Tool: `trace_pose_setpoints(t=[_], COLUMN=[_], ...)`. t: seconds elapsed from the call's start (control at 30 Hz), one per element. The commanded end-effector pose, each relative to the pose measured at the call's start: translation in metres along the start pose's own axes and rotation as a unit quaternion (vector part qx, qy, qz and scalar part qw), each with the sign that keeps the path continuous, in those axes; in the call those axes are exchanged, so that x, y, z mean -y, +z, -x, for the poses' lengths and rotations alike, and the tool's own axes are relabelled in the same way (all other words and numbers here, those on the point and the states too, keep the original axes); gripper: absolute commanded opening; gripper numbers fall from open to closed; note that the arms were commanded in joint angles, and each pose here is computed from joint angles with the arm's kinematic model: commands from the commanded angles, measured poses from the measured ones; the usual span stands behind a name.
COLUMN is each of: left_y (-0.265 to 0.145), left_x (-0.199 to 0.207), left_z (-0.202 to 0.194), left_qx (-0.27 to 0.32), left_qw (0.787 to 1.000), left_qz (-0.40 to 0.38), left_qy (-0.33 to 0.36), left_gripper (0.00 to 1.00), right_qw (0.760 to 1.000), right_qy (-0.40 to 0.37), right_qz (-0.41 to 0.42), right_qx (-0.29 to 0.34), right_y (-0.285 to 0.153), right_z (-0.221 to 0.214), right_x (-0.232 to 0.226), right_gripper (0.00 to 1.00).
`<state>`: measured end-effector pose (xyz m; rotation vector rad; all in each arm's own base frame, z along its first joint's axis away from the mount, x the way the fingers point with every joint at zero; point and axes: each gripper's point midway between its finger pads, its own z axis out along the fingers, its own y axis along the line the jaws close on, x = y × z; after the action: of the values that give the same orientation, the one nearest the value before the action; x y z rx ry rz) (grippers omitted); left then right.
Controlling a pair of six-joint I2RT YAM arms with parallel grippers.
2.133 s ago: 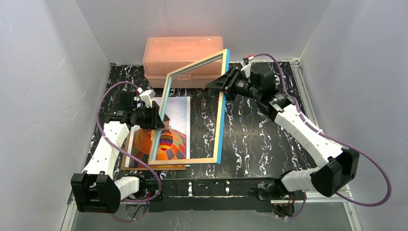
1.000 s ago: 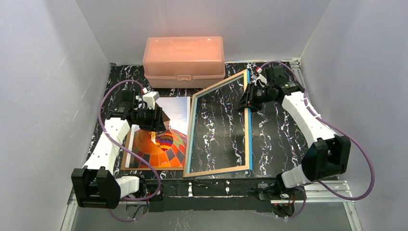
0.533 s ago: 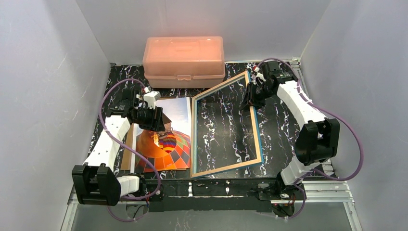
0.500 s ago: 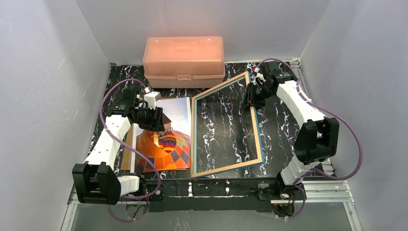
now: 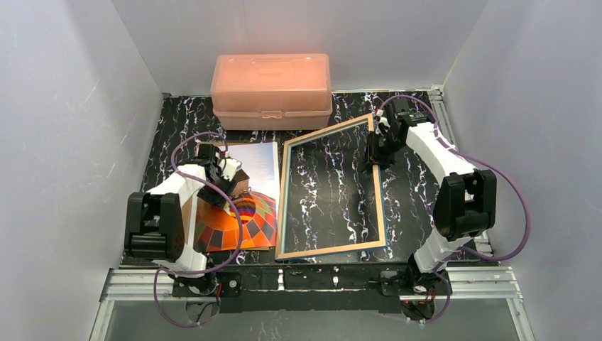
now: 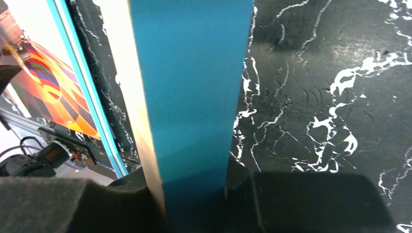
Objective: Put the photo into the frame
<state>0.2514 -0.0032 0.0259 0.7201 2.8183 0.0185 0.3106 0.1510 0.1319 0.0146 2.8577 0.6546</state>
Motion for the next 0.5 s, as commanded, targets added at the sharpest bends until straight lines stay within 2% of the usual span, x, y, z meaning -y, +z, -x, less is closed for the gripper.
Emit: trace_pose_setpoints(t=[0.0,0.23,0.47], left_y=[0.012,0.019,0.015], left_x=[-0.034,-0.048,-0.053], left_z=[0.000,-0.005,0.005], left_qx=[-0.014,-0.017,-0.001], left_qw=[0.996,0.994,0.995], left_qz=[0.077,0.103,0.104], left_qy=[0.035,0.031,0.012], left_gripper=[0.45,0.44,0.43], right_qw=[0.997,0.993,0.986], right_qy=[-0.014,-0.034,-0.034], right_qz=[-0.070,-0.116,-0.160], right_qx=[0.020,-0.004,-0.001], right_y=[-0.003,0.015,0.023], right_z=[0.012,0.005,0.022], right_x=[0.029,0.056,0.071], right_gripper=[0.31,0.36,0.36])
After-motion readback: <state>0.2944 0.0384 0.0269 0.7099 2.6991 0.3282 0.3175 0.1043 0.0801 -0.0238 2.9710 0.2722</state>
